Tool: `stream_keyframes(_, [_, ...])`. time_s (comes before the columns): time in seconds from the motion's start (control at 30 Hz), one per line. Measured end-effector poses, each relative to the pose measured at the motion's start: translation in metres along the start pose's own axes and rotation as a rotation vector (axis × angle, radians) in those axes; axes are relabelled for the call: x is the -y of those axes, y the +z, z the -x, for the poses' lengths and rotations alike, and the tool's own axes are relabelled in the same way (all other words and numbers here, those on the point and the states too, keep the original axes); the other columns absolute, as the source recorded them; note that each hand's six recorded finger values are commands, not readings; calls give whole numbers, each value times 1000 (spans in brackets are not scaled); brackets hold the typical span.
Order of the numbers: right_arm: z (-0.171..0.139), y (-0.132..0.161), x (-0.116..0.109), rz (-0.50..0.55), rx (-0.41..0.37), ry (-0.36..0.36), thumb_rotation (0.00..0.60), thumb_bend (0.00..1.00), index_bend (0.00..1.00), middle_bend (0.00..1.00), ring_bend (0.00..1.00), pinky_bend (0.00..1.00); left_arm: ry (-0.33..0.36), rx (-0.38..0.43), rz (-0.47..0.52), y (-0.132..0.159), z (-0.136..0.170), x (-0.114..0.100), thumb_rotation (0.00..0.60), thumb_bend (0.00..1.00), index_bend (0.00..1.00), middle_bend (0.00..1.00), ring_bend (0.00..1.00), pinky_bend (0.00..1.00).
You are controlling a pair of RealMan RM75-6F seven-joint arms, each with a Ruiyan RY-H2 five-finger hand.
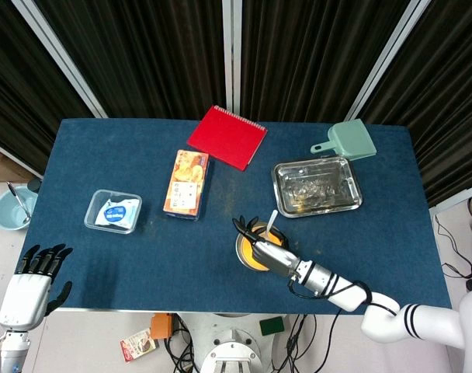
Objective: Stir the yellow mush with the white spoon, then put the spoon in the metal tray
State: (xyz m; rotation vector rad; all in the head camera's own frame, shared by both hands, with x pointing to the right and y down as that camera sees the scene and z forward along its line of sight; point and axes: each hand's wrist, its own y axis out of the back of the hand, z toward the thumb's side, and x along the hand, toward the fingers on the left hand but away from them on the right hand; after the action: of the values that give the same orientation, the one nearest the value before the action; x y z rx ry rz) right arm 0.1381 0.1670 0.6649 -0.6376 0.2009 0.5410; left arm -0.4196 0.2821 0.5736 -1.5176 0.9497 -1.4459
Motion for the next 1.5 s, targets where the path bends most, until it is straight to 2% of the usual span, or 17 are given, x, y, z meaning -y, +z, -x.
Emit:
stream_keyframes(0.33, [3,-19,-1,-109,-50,10,600,477,739,357,122,0,0,-7,2,-2,1,1,600,317,188,163,182,130])
stream_keyframes(0.67, [3,-17,0,-203,-113,44,600,475,740,334,86,0,-1,-10,7,-3,1,4,600,316,187,163,181,130])
stream_keyframes(0.93, [5,-4,2,-180,-128,67,600,474,752,335,86,0,-3,-17,17,-5,2,7,600,317,185,163,182,129])
stream_keyframes(1.17, [6,16,-2,-134,-109,43,600,474,758,336,88,0,-1,-19,19,-7,2,7,600,316,185,163,182,129])
stream_keyframes(1.5, [5,22,-14,-11,9,13,600,474,777,347,97,0,3,-24,6,-8,2,7,600,316,182,163,182,130])
